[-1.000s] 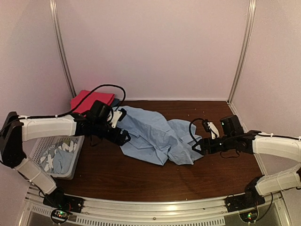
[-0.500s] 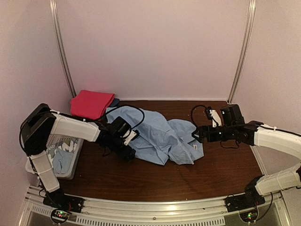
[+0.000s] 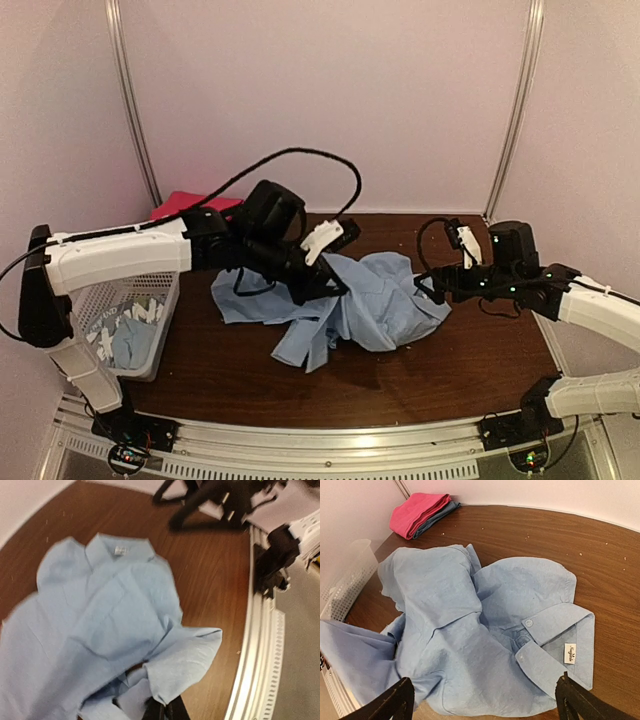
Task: Fold and stack the mixed laundry pile
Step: Pick up the crumpled shirt from the center of the board, then pass from the left arm to the right
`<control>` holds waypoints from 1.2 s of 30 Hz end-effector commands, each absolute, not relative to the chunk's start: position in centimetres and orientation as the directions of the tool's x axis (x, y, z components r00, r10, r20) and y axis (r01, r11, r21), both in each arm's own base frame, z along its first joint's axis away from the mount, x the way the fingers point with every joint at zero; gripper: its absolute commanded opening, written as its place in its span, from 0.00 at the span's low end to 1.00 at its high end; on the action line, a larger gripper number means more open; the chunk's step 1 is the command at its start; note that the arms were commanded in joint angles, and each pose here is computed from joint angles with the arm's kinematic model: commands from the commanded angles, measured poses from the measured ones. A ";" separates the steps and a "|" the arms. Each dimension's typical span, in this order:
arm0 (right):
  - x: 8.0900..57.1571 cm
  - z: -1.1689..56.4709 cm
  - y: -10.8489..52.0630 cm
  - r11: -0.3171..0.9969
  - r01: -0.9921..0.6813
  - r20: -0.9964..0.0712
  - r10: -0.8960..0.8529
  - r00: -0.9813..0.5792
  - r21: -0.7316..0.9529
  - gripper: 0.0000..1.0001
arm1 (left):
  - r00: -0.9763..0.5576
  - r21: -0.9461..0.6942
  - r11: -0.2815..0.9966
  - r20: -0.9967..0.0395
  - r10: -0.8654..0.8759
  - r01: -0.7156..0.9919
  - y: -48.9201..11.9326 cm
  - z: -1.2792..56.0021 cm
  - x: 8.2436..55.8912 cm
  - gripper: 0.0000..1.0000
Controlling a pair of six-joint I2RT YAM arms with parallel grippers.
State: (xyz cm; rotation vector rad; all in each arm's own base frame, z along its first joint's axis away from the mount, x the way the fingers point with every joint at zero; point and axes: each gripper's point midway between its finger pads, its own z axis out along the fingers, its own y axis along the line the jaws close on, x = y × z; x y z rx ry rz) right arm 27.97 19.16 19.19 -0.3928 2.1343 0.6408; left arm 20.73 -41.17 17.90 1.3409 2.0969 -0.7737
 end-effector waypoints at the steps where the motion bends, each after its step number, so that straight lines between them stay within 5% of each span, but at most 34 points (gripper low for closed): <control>1: 27.8 20.4 19.8 0.795 -0.528 -0.825 -0.061 -0.561 0.300 0.99 | -0.217 -0.151 0.186 -0.884 0.414 0.971 -44.3 31.3 21.3 0.00; 6: 28.2 23.1 18.8 0.818 -0.498 -0.864 -0.005 -0.504 0.286 0.99 | -0.365 -0.279 0.376 -0.913 0.182 0.884 -41.8 36.2 33.1 0.00; 10: 28.5 22.7 19.1 0.819 -0.510 -0.857 -0.045 -0.513 0.263 0.96 | -0.490 -0.453 0.311 -0.870 0.050 0.836 -40.1 35.5 37.8 0.00; 21: 27.8 24.9 26.9 0.701 -0.676 -0.910 -0.094 -0.404 0.228 0.93 | -0.538 -0.506 0.319 -0.843 0.014 0.801 -40.4 35.6 37.4 0.00; 31: 32.4 23.3 26.2 0.877 -0.481 -0.935 -0.182 -0.306 -0.014 1.00 | -0.619 -0.635 0.206 -0.772 -0.145 0.744 -41.1 41.2 35.7 0.00; 36: 33.6 23.9 28.9 0.857 -0.512 -0.945 -0.215 -0.248 -0.060 1.00 | -0.654 -0.684 0.196 -0.730 -0.199 0.703 -40.8 41.9 35.9 0.00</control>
